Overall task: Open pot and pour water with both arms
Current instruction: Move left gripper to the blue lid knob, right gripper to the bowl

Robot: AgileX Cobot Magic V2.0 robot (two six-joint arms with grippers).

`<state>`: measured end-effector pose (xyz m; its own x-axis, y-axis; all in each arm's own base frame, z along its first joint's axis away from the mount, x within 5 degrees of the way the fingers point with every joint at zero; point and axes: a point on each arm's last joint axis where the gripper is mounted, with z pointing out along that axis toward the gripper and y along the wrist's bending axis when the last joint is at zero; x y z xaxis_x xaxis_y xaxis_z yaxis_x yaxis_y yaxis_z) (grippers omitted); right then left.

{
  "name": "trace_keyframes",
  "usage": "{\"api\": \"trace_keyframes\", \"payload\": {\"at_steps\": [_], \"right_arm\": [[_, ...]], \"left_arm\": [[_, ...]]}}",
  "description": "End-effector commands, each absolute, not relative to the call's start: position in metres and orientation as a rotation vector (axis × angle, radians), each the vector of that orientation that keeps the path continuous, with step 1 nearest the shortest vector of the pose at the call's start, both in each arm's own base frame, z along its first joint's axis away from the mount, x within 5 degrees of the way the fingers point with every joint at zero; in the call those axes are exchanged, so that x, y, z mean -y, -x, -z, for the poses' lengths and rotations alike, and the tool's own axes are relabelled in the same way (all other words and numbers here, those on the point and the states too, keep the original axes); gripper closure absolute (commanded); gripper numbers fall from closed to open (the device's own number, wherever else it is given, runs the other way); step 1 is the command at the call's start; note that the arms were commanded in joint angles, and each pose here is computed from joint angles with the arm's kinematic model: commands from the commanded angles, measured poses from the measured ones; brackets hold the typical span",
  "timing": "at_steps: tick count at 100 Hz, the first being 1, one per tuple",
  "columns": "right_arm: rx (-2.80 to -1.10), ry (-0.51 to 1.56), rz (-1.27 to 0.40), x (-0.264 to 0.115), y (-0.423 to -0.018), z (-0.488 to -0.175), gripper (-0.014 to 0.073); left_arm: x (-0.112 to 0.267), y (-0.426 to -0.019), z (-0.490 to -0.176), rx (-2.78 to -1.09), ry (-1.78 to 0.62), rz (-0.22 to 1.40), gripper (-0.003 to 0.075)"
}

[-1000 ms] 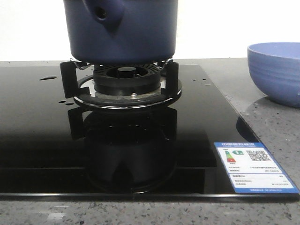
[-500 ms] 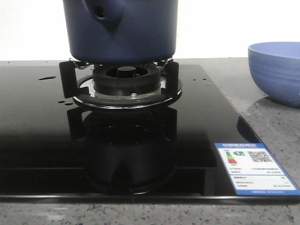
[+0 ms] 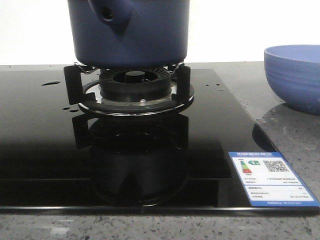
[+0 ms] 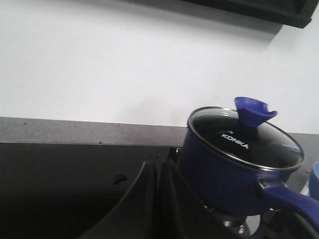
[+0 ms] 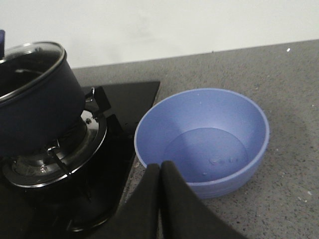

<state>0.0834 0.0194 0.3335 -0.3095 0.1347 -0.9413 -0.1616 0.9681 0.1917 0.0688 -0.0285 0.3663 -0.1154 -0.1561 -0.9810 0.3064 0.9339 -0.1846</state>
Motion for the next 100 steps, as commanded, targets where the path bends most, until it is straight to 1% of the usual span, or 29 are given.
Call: {"api": "trace_keyframes", "payload": {"at_steps": [1,2,6,7,8,13,15,17,21,24,26,41,52,68,77,89,100], "right_arm": [[-1.816,0.035,-0.280,-0.019,-0.093,-0.349,0.0526],[-1.819,0.039,-0.281,-0.019,-0.094,-0.349,0.0511],[-1.822,0.048,-0.286,-0.020,-0.095,-0.350,0.0412],[-1.822,0.048,-0.285,-0.020,-0.096,-0.351,0.0393],[-1.822,0.051,-0.288,-0.020,-0.096,-0.351,0.0355],[-1.825,0.054,-0.294,-0.021,-0.098,-0.353,0.0221],[-1.827,0.055,-0.295,-0.021,-0.099,-0.353,0.0172],[-1.827,0.055,-0.295,-0.021,-0.099,-0.353,0.0132],[-1.825,0.051,-0.299,-0.021,-0.100,-0.354,0.0083],[-1.821,0.049,-0.298,-0.021,-0.100,-0.354,0.0071],[-1.821,0.050,-0.298,-0.021,-0.100,-0.354,0.0074],[-1.827,0.052,-0.299,-0.021,-0.100,-0.353,0.0090],[-1.828,0.052,-0.300,-0.021,-0.100,-0.353,0.0090],[-1.831,0.054,-0.301,-0.021,-0.100,-0.353,0.0090],[-1.831,0.054,-0.301,-0.021,-0.100,-0.353,0.0090],[-1.831,0.054,-0.301,-0.021,-0.100,-0.353,0.0090],[-1.831,0.054,-0.301,-0.021,-0.100,-0.353,0.0090]], "left_arm": [[0.032,-0.073,-0.387,-1.564,-0.136,0.441,0.0654],[0.033,-0.074,-0.387,-1.566,-0.132,0.453,0.0654],[0.035,-0.077,-0.389,-1.567,-0.159,0.474,0.0592],[0.036,-0.077,-0.389,-1.565,-0.157,0.492,0.0568],[0.037,-0.078,-0.389,-1.565,-0.172,0.496,0.0542],[0.041,-0.082,-0.389,-1.571,-0.197,0.535,0.0455],[0.043,-0.084,-0.389,-1.569,-0.212,0.553,0.0398],[0.044,-0.086,-0.389,-1.573,-0.216,0.577,0.0360],[0.047,-0.090,-0.388,-1.581,-0.243,0.601,0.0312],[0.049,-0.093,-0.388,-1.579,-0.256,0.629,0.0287],[0.051,-0.095,-0.387,-1.579,-0.270,0.642,0.0284],[0.061,-0.112,-0.386,-1.548,-0.392,0.721,0.0321],[0.066,-0.129,-0.383,-1.539,-0.419,0.785,0.0323],[0.071,-0.154,-0.383,-1.531,-0.483,0.822,0.0323],[0.072,-0.171,-0.384,-1.541,-0.509,0.810,0.0322],[0.080,-0.192,-0.385,-1.550,-0.560,0.811,0.0294],[0.091,-0.211,-0.383,-1.555,-0.620,0.807,0.0230]]}}
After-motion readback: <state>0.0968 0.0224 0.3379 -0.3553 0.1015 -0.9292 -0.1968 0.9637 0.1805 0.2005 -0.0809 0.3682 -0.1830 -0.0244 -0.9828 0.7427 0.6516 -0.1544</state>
